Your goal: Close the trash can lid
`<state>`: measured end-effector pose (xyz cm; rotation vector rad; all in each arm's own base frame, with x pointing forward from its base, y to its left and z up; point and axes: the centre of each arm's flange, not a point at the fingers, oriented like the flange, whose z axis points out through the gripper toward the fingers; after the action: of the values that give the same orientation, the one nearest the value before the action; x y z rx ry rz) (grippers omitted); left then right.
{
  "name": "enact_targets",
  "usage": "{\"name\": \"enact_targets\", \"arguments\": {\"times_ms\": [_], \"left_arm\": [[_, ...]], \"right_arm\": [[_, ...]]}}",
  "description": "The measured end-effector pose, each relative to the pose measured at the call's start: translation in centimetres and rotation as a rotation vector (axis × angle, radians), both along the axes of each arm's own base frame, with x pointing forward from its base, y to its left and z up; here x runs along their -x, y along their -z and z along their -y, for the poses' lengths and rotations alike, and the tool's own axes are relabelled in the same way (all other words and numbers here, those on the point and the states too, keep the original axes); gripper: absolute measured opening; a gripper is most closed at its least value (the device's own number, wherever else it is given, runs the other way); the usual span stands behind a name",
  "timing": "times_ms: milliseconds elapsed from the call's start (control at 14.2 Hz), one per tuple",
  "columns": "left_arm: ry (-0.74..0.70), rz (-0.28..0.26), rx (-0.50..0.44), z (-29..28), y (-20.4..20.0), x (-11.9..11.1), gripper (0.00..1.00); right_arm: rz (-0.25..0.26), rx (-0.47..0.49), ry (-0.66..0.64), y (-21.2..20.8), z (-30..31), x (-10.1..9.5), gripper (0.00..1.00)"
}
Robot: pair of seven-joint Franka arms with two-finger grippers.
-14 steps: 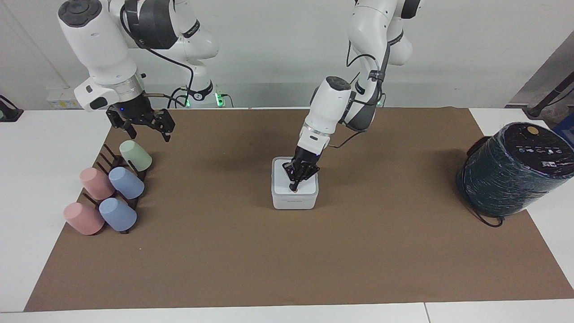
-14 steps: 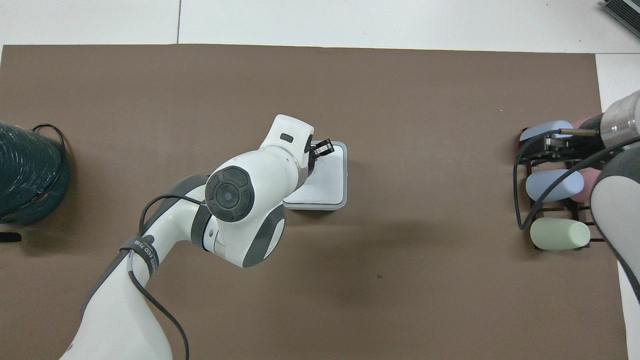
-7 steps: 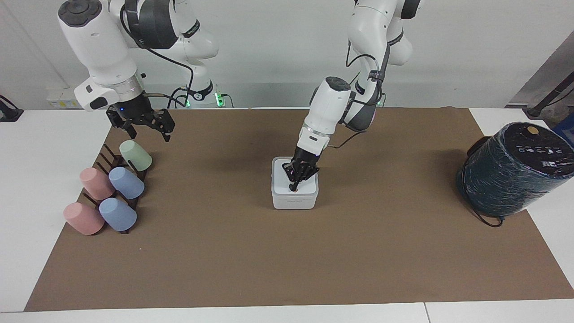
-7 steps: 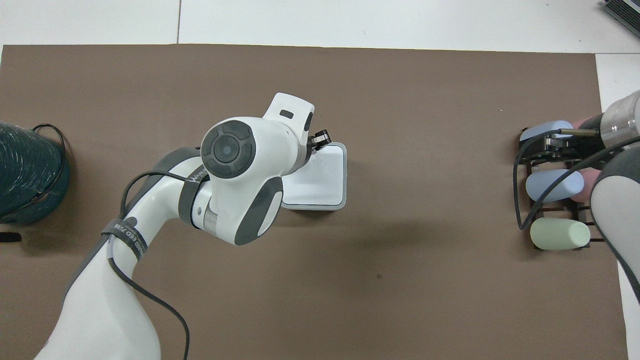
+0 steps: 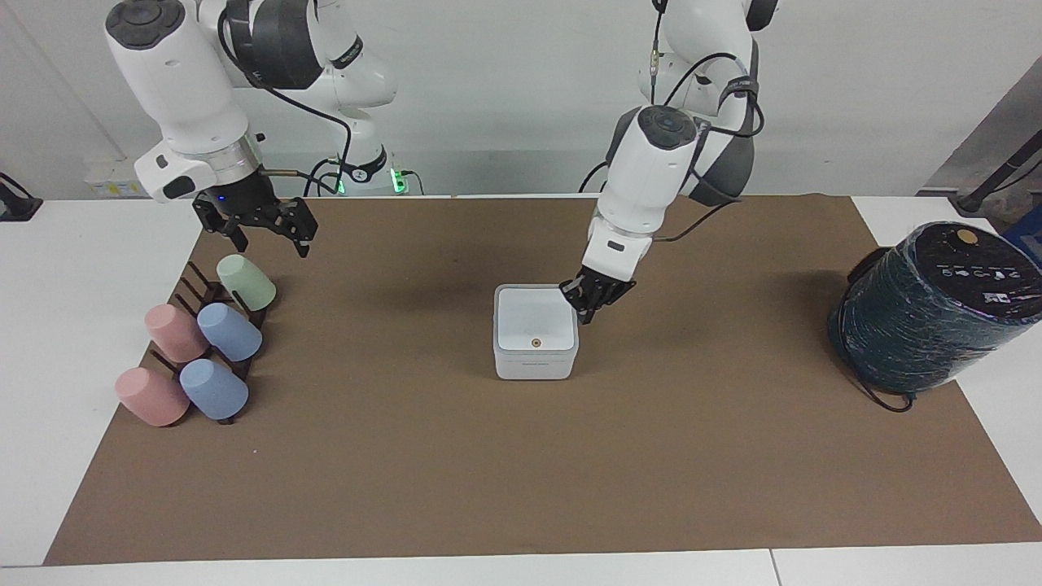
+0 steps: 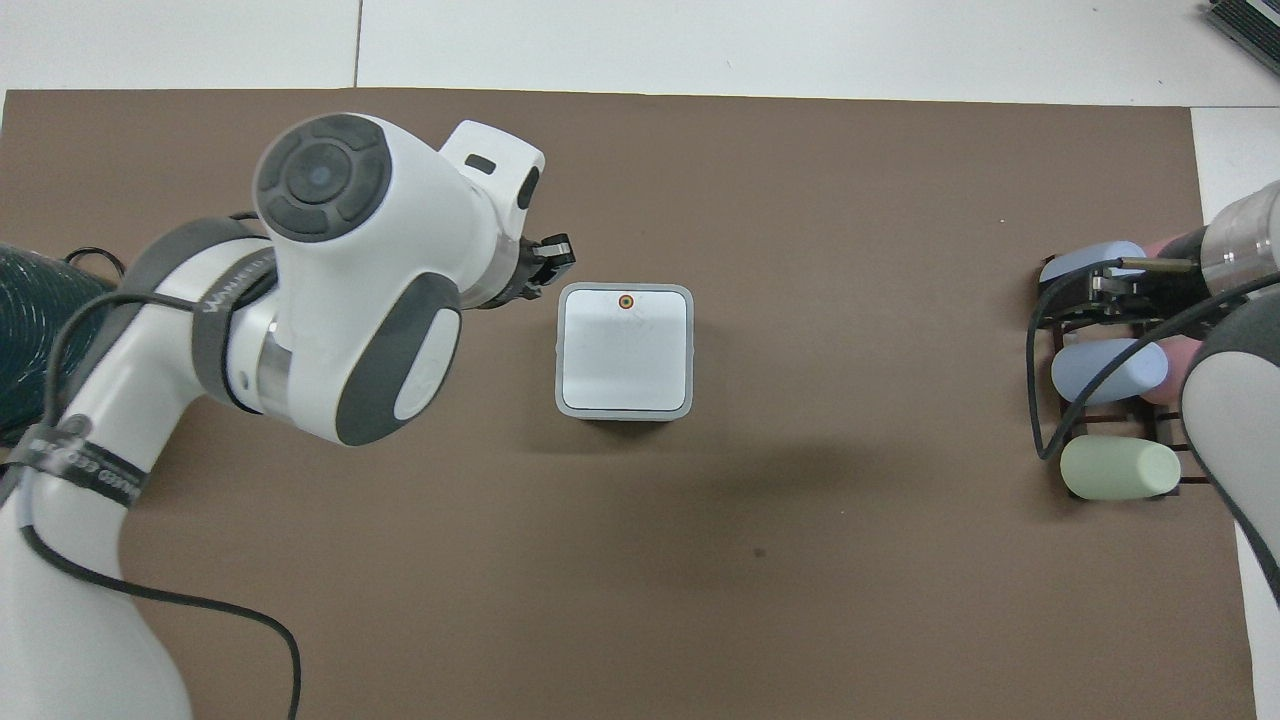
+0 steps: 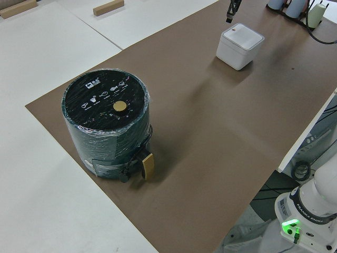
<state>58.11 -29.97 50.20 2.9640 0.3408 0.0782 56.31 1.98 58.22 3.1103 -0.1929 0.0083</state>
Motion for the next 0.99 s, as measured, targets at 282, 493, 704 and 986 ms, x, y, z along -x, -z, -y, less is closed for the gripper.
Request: {"name": "enact_targets", "arguments": {"times_ms": [282,493,704,986], "left_arm": [[0.127,-0.028,-0.059,-9.2,-3.0,-2.1,0.05],[0.199,-0.026,-0.07,-17.1,-5.1,-2.8,0.09],[0.249,0.011,-0.111,-23.7,-8.8,-1.7,0.13],[0.257,0.026,-0.136,-25.0,-10.3,-1.0,0.6]], "right_arm": [[0.0,0.0,0.0,0.0,0.0,0.0,1.0],[0.0,0.0,0.0,0.0,0.0,0.0,1.0],[0.0,0.0,0.0,0.0,0.0,0.0,1.0],[0.0,0.0,0.0,0.0,0.0,0.0,1.0]]}}
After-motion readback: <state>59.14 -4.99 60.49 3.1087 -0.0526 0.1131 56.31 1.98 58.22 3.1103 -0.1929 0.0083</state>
